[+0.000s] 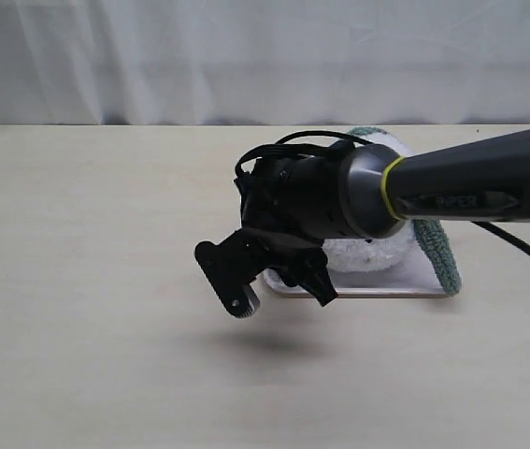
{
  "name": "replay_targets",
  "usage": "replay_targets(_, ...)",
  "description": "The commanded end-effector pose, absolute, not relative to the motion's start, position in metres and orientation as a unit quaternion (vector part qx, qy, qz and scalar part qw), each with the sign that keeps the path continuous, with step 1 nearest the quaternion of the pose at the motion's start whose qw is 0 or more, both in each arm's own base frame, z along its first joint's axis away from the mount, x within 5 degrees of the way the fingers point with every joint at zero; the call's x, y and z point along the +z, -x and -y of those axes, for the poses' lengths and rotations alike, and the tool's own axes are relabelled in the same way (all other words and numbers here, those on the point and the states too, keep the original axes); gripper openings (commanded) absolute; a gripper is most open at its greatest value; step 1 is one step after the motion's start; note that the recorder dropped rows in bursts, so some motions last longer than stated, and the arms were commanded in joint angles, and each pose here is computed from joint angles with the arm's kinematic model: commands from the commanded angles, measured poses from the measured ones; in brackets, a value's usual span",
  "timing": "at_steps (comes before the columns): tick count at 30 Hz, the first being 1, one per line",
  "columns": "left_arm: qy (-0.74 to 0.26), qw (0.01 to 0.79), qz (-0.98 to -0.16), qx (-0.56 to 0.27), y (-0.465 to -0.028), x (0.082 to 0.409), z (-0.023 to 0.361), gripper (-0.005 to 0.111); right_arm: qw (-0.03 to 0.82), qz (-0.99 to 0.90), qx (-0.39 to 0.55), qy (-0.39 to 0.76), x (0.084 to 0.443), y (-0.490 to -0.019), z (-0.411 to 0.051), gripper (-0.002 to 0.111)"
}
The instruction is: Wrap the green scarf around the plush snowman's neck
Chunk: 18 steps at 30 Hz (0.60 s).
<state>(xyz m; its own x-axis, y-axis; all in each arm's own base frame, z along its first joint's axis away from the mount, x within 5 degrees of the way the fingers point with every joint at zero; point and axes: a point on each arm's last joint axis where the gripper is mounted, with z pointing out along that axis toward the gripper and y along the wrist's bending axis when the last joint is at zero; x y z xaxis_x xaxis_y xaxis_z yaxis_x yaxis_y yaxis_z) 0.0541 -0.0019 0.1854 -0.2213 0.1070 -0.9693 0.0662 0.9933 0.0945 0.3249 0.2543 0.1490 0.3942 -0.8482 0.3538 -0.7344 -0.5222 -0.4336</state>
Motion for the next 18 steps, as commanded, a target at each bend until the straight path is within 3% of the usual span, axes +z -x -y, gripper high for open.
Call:
replay_targets(1, -0.057, 0.624, -0.779, 0.013, -0.054, 0.185, 0.002, 0.000, 0.089, -0.464, -0.287, 0.833, 0.141, -0.327, -0.254, 0.054)
replay_targets(9, -0.057, 0.624, -0.779, 0.013, -0.054, 0.185, 0.002, 0.000, 0.083, -0.435, -0.347, 0.827, 0.122, -0.338, -0.253, 0.052)
replay_targets(14, -0.057, 0.624, -0.779, 0.013, -0.054, 0.185, 0.002, 0.000, 0.089, -0.454, -0.345, 0.817, 0.122, -0.337, -0.255, 0.004)
replay_targets(18, -0.057, 0.624, -0.779, 0.013, -0.054, 0.185, 0.002, 0.000, 0.081, -0.452, -0.350, 0.816, 0.122, -0.334, -0.256, 0.004)
